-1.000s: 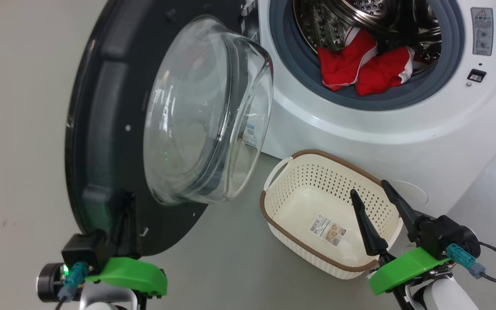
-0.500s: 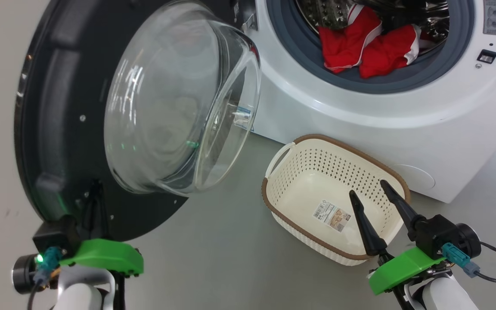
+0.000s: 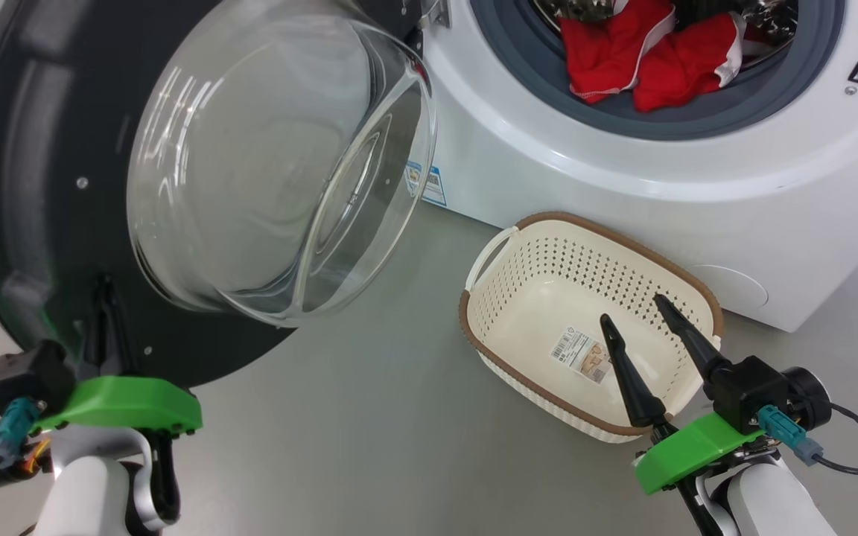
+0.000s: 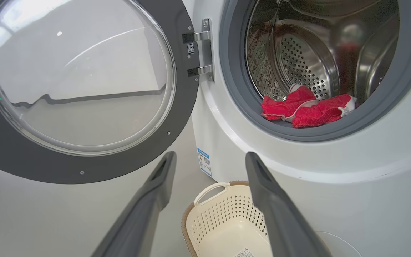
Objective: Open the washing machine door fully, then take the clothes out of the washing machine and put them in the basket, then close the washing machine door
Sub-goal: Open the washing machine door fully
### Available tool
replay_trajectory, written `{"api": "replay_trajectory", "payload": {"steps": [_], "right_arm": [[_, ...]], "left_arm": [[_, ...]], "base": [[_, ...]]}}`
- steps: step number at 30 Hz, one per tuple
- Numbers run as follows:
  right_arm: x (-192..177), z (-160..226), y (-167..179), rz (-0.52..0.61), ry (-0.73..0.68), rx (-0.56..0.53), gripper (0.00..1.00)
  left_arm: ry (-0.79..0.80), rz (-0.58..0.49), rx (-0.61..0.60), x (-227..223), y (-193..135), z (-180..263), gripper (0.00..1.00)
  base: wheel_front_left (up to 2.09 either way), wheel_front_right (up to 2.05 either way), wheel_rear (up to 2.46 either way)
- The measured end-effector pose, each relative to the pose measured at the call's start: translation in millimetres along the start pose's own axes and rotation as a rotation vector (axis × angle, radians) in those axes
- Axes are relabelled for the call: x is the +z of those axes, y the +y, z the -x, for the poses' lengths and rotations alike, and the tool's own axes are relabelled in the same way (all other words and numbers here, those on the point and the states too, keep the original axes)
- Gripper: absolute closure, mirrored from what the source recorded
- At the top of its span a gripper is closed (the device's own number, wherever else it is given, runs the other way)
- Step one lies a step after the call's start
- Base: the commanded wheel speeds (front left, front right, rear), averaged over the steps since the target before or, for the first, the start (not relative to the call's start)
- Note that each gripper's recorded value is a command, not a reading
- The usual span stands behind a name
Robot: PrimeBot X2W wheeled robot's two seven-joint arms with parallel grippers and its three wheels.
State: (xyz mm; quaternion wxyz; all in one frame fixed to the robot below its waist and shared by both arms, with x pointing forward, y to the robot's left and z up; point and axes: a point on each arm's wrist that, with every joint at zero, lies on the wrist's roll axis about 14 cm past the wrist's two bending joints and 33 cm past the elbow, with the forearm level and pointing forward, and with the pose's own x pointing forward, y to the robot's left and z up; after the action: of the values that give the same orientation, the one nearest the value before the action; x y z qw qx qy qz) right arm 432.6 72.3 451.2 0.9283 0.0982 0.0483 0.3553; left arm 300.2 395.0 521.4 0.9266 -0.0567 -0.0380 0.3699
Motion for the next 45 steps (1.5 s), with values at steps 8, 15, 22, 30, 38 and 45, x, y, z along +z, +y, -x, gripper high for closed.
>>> {"api": "replay_trajectory", "payload": {"steps": [8, 15, 22, 30, 38, 45], "right_arm": [[-7.1, -5.0, -3.5, 0.004, 0.014, 0.001, 0.00], [-14.5, -3.9, -8.5, 0.008, 0.030, -0.007, 0.00], [-18.6, -0.8, -13.6, 0.005, 0.041, -0.022, 0.00], [-21.0, 2.5, -18.5, 0.009, 0.049, -0.034, 0.00], [-17.2, -1.3, -21.2, 0.020, 0.039, -0.033, 0.00], [-10.8, -1.4, -24.3, 0.029, 0.026, -0.043, 0.00]], "left_arm": [[-0.024, -0.034, 0.020, 7.8, 5.1, -16.3, 1.00], [-0.026, -0.051, 0.032, 7.9, 10.6, -26.2, 1.00], [-0.018, -0.086, 0.041, 5.3, 13.0, -34.8, 1.00], [0.009, -0.078, 0.066, -0.1, 22.9, -43.9, 1.00], [0.014, -0.062, 0.086, -1.4, 29.0, -49.5, 1.00], [-0.016, -0.060, 0.053, 6.3, 16.9, -50.2, 0.18]], "base": [[0.00, 0.00, 0.00], [0.00, 0.00, 0.00], [0.00, 0.00, 0.00], [0.00, 0.00, 0.00], [0.00, 0.00, 0.00], [0.00, 0.00, 0.00]]}}
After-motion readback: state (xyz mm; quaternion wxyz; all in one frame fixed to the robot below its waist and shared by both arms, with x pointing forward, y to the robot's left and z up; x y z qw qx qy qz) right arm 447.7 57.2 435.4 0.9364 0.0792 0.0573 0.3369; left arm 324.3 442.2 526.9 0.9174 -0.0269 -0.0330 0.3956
